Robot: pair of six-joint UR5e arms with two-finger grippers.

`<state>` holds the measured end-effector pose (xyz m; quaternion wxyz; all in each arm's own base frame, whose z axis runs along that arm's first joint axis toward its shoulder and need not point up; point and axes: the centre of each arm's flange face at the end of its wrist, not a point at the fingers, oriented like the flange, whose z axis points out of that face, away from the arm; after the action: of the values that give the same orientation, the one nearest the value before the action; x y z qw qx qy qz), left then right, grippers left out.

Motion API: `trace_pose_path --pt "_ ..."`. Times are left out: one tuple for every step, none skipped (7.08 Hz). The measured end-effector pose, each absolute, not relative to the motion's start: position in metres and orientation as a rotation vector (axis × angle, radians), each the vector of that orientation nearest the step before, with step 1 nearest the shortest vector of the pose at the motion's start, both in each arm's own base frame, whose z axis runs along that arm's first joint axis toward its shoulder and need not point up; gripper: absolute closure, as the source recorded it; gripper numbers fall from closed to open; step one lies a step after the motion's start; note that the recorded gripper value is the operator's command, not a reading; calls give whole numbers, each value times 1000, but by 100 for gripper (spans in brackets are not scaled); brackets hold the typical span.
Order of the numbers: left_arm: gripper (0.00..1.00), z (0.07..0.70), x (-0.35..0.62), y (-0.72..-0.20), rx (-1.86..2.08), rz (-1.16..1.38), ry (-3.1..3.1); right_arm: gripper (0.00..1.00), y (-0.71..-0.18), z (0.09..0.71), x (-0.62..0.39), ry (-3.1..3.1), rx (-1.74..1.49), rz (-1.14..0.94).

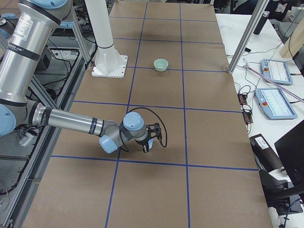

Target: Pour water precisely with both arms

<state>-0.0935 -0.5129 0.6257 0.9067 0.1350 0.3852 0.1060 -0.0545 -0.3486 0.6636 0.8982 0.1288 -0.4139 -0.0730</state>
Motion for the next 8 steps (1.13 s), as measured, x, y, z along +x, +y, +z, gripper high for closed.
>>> trace_pose_path --pt "0 621 -97 -509 227 101 808 100 -367 650 -55 -872 274 -138" --pt "0 619 -98 -505 182 35 815 100 -389 634 -59 -883 280 -131" --pt "0 617 -98 -501 161 9 818 100 -412 611 -64 -887 283 -123" --pt "0 614 -98 -497 157 1 818 100 -435 583 -72 -887 283 -113" --pt "0 613 -98 -495 157 -1 819 100 -456 553 -82 -884 284 -110" --pt "0 613 -97 -494 156 -2 819 100 -479 523 -99 -885 276 -105" --pt "0 613 -97 -493 155 -3 819 100 -503 490 -124 -877 261 -92" --pt "0 613 -97 -493 155 -3 819 100 -520 456 -159 -857 253 -80"
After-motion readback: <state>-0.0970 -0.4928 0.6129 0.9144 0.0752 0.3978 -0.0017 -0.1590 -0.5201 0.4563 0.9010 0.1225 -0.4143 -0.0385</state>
